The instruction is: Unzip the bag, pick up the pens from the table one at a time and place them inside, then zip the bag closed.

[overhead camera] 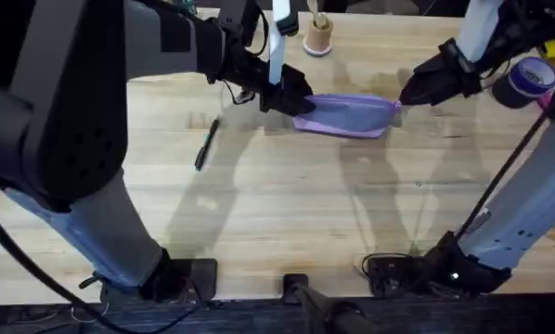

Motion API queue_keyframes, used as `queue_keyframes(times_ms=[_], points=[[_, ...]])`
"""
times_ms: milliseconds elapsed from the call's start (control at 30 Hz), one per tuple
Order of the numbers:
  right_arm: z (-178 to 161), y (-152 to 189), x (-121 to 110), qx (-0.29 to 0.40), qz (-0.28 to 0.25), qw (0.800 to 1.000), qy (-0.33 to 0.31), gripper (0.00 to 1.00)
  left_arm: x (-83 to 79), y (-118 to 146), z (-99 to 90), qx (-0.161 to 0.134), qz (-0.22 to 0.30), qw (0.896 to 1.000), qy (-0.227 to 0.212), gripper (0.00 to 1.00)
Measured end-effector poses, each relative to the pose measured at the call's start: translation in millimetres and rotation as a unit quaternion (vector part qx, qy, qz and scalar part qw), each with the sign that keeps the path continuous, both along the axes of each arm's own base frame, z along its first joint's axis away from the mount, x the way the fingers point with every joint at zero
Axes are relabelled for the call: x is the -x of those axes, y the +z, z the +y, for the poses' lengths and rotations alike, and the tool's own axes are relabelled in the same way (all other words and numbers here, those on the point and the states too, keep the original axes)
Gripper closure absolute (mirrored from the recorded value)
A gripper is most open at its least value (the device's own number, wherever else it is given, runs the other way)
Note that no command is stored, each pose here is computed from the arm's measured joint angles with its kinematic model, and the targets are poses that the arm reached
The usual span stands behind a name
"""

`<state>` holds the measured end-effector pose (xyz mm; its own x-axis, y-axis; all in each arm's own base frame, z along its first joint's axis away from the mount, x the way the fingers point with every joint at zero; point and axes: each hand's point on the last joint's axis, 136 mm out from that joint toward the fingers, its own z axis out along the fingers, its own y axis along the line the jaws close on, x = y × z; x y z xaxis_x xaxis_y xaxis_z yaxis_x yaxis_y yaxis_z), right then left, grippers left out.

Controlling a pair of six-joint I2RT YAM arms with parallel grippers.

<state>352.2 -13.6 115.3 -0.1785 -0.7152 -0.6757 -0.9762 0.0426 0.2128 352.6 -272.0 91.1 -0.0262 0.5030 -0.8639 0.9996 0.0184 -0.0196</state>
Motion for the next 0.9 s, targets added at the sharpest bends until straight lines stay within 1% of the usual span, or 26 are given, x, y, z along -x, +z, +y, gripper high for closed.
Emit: queue_keyframes(times_ms=[300, 567, 767, 900], points=[[0.6, 2.4, -2.7, -0.001, -0.002, 1.000, -0.005, 0.972, -0.1, 0.1, 0.0, 0.000, 0.000, 1.000, 0.000, 0.959], [4.3, 5.8, -5.7, -0.015, -0.005, 1.000, -0.014, 0.972, -0.1, 0.1, 0.0, 0.000, 0.000, 1.000, 0.000, 0.959], [11.7, 17.3, -9.1, -0.029, -0.022, 0.999, -0.019, 0.972, 0.1, 0.1, -0.1, 0.000, 0.000, 1.000, 0.000, 0.959], [24.8, 27.7, -9.6, -0.032, -0.036, 0.999, -0.006, 0.972, 0.1, 0.1, 0.0, 0.000, 0.000, 1.000, 0.000, 0.959]])
